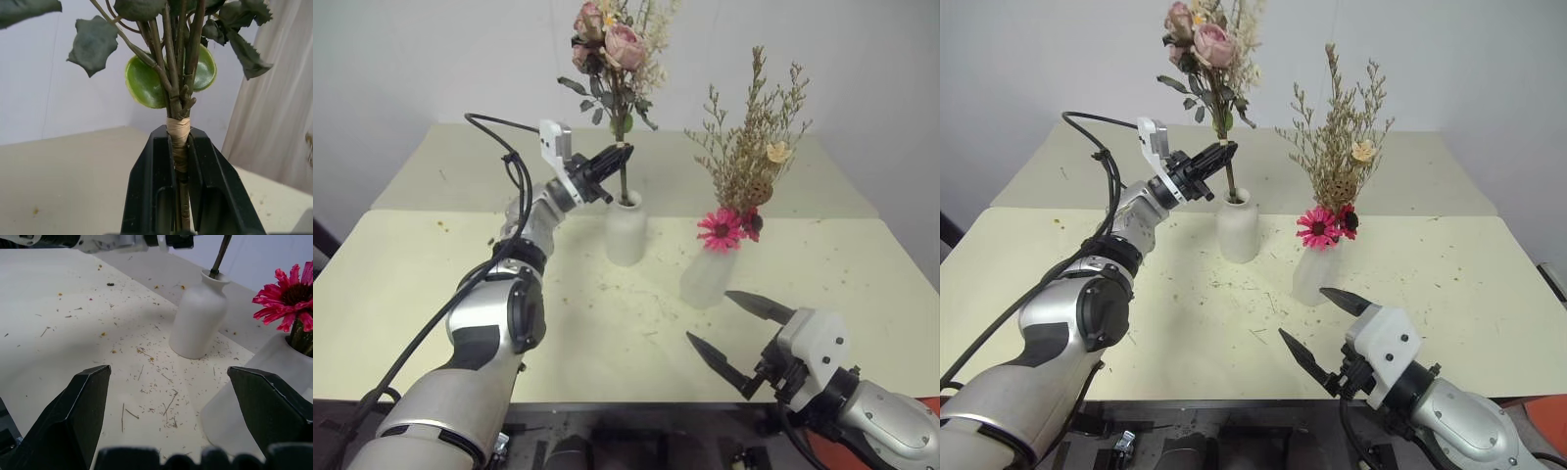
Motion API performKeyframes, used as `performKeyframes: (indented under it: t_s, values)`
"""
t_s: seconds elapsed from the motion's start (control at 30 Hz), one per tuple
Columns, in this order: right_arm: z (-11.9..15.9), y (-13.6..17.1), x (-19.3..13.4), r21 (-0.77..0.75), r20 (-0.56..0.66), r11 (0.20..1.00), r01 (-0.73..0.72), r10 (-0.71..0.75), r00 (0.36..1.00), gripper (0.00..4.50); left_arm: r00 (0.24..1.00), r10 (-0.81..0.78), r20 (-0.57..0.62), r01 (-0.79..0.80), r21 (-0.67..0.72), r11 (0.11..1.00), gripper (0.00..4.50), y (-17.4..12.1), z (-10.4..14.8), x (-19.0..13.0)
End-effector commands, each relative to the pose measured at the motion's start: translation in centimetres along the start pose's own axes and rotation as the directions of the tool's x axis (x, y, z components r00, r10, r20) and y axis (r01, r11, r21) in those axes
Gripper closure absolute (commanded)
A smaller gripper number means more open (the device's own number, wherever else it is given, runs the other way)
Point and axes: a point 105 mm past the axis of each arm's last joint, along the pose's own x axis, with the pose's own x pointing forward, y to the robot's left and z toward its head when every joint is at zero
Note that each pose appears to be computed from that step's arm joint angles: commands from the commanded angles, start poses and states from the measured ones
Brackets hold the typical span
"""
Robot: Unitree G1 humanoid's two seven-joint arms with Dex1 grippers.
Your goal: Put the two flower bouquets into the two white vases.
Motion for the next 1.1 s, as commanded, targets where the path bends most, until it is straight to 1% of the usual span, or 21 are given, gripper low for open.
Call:
performKeyframes:
  t_s: [0.03, 0.17, 0.33, 0.37, 0.4, 0.57, 0.6, 0.63, 0.7, 0.73, 0.83, 0.87, 1.0, 1.1]
  values:
    - [1.0, 0.0, 0.0, -0.034, 0.039, 0.999, 0.02, -0.018, 0.999, 0.0, 0.999, -0.023, 0.027, 0.021, 0.069, 0.997, 4.4, -0.3, 1.3, 0.3]
    - [1.1, -0.1, 0.2, -0.026, 0.054, 0.999, 0.036, -0.034, 0.998, 0.0, 0.999, -0.048, 0.015, 0.046, 0.081, 0.996, 4.4, -0.5, 1.0, 0.2]
    - [1.2, -0.5, 0.6, -0.039, 0.062, 0.998, 0.058, -0.056, 0.997, 0.0, 0.995, -0.092, -0.026, 0.094, 0.087, 0.992, 4.4, -0.9, 0.1, -0.3]
    - [1.2, -0.5, 0.6, -0.041, 0.062, 0.997, 0.058, -0.055, 0.997, 0.0, 0.995, -0.096, -0.032, 0.098, 0.089, 0.991, 3.68, -0.9, 0.0, -0.3]
    - [1.2, -0.5, 0.7, -0.042, 0.063, 0.998, 0.056, -0.054, 0.997, 0.0, 0.995, -0.097, -0.037, 0.1, 0.093, 0.991, 3.46, -1.0, -0.1, -0.4]
    - [1.1, -0.7, 0.7, -0.053, 0.062, 0.997, 0.054, -0.051, 0.997, 0.0, 0.994, -0.076, -0.075, 0.085, 0.128, 0.988, 1.8, -0.6, -0.4, -0.6]
    - [1.0, -0.7, 0.7, -0.056, 0.062, 0.997, 0.055, -0.052, 0.997, 0.0, 0.992, -0.072, -0.102, 0.087, 0.15, 0.985, 1.54, -0.6, -0.5, -0.7]
    - [0.9, -0.8, 0.7, -0.063, 0.057, 0.997, 0.053, -0.049, 0.997, 0.0, 0.98, -0.075, -0.183, 0.113, 0.208, 0.972, 1.23, -0.5, -1.1, -1.0]
    - [0.8, -0.8, 0.7, -0.071, 0.053, 0.996, 0.047, -0.044, 0.998, 0.0, 0.955, -0.086, -0.285, 0.169, 0.28, 0.945, 1.23, -0.5, -1.7, -1.6]
    - [0.8, -0.8, 0.7, -0.073, 0.052, 0.996, 0.046, -0.042, 0.998, 0.0, 0.947, -0.091, -0.309, 0.186, 0.297, 0.937, 1.23, -0.5, -1.9, -1.8]
    - [0.0, -1.1, 0.5, -0.072, 0.034, 0.996, 0.045, -0.043, 0.998, 0.0, 0.941, -0.124, -0.313, 0.221, 0.293, 0.93, 1.23, -0.1, -0.6, -3.0]
    - [-0.2, -1.2, 0.5, -0.074, 0.028, 0.996, 0.047, -0.045, 0.999, 0.0, 0.935, -0.131, -0.331, 0.23, 0.283, 0.931, 1.23, 0.1, -0.2, -3.6]
    - [-0.6, -1.5, 0.5, -0.076, 0.025, 0.996, 0.046, -0.044, 0.999, 0.0, 0.892, -0.117, -0.437, 0.264, 0.291, 0.92, 1.23, 0.9, 0.1, -5.5]
    - [-0.9, -1.6, 0.7, -0.081, 0.017, 0.996, 0.037, -0.036, 0.999, 0.0, 0.855, -0.038, -0.517, 0.247, 0.342, 0.907, 1.23, 2.2, 0.5, -7.3]
